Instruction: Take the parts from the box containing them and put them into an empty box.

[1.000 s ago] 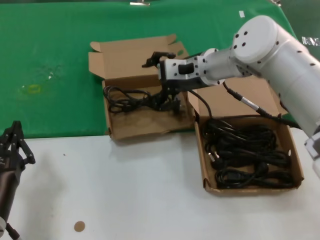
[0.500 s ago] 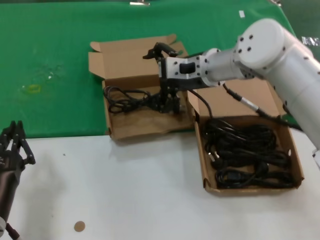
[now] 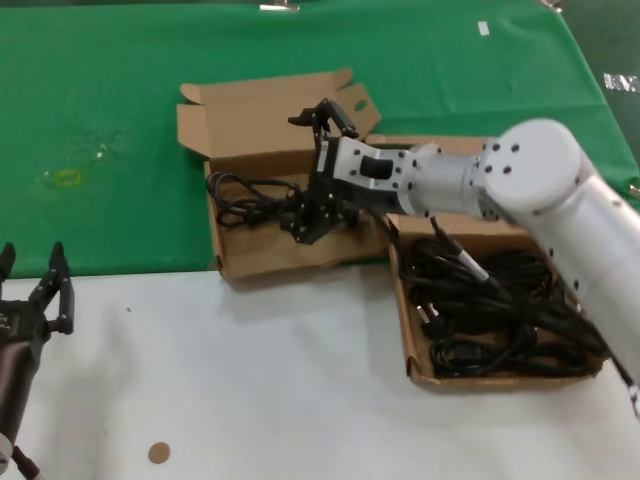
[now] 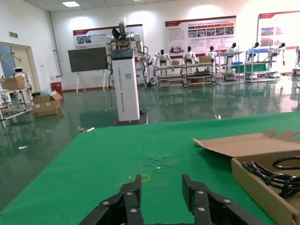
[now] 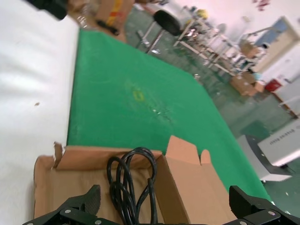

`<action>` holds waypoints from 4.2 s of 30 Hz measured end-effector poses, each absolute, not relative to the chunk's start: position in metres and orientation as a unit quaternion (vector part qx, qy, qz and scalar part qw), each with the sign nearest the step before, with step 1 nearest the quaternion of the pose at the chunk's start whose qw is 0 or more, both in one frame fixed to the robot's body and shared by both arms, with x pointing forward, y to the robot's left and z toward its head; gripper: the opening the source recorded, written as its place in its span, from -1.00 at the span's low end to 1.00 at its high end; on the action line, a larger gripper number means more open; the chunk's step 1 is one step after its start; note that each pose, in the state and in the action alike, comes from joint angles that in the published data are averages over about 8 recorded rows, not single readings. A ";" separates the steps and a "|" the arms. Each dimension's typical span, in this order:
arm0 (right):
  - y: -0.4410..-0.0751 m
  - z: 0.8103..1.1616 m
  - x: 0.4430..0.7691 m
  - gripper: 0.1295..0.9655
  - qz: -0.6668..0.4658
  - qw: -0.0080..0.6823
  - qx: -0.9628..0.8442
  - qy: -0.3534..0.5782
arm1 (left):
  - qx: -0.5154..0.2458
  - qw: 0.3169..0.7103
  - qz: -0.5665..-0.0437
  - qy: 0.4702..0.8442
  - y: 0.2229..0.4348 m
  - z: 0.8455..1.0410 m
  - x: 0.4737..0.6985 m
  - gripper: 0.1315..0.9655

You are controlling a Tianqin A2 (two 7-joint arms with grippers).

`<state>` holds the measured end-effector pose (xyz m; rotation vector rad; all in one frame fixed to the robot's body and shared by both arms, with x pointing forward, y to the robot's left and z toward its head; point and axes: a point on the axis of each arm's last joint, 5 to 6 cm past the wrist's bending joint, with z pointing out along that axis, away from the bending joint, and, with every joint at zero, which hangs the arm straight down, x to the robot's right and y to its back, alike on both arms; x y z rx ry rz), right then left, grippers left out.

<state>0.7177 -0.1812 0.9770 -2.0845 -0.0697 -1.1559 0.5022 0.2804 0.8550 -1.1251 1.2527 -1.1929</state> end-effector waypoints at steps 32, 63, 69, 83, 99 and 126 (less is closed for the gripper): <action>-0.220 0.889 0.622 1.00 -0.489 0.494 -0.676 0.245 | -0.468 0.513 -0.496 0.521 0.280 0.855 0.502 0.79; -0.275 0.856 0.519 1.00 -0.511 0.499 -0.536 0.450 | -0.468 0.513 -0.496 0.521 0.280 0.855 0.502 1.00; -0.275 0.856 0.519 1.00 -0.511 0.499 -0.535 0.451 | -0.468 0.513 -0.496 0.521 0.280 0.855 0.502 1.00; -0.275 0.856 0.519 1.00 -0.511 0.499 -0.535 0.451 | -0.468 0.513 -0.496 0.521 0.280 0.855 0.502 1.00; -0.275 0.856 0.519 1.00 -0.511 0.499 -0.535 0.451 | -0.468 0.513 -0.496 0.521 0.280 0.855 0.502 1.00; -0.275 0.856 0.519 1.00 -0.511 0.499 -0.535 0.451 | -0.468 0.513 -0.496 0.521 0.280 0.855 0.502 1.00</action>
